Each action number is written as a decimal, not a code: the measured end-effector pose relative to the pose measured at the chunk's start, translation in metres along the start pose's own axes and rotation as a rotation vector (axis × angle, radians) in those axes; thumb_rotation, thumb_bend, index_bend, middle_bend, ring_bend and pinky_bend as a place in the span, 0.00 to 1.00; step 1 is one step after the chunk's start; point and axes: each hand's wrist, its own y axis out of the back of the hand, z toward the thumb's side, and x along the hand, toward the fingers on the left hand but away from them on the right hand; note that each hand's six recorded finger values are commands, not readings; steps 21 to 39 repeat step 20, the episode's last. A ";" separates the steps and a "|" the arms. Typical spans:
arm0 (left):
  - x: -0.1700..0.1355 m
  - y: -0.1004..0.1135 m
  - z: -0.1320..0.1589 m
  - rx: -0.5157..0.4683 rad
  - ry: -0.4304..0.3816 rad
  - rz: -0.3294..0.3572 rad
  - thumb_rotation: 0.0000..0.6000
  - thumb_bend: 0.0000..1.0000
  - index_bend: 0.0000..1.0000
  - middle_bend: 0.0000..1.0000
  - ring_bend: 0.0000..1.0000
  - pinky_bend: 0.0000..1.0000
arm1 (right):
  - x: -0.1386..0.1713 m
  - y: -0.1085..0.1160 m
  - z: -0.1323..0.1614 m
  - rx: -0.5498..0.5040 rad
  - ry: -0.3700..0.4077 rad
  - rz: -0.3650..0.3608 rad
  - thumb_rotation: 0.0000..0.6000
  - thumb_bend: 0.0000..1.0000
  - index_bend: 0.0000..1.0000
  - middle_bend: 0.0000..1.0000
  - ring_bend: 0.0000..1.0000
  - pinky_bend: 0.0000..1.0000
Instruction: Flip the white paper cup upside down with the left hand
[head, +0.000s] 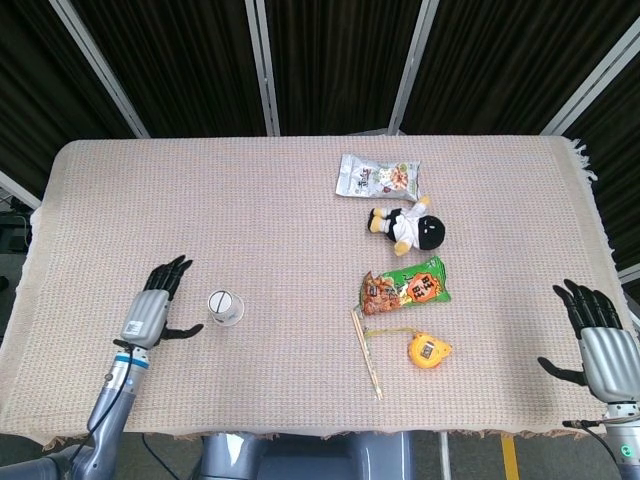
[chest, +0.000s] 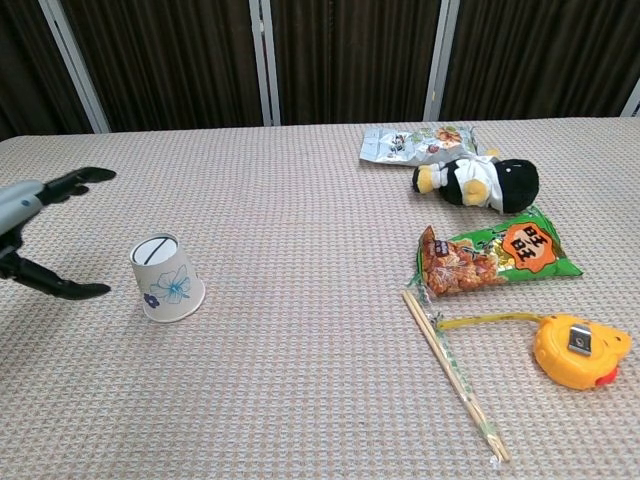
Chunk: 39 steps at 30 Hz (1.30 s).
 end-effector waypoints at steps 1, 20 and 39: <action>-0.003 0.005 -0.003 0.020 -0.001 0.016 1.00 0.04 0.00 0.00 0.00 0.00 | 0.000 0.000 0.000 0.001 0.000 0.000 1.00 0.00 0.01 0.00 0.00 0.00; -0.112 0.087 -0.051 0.396 0.135 0.198 1.00 0.03 0.00 0.00 0.00 0.00 | -0.005 -0.007 0.008 0.033 0.020 -0.029 1.00 0.00 0.00 0.00 0.00 0.00; -0.112 0.087 -0.051 0.396 0.135 0.198 1.00 0.03 0.00 0.00 0.00 0.00 | -0.005 -0.007 0.008 0.033 0.020 -0.029 1.00 0.00 0.00 0.00 0.00 0.00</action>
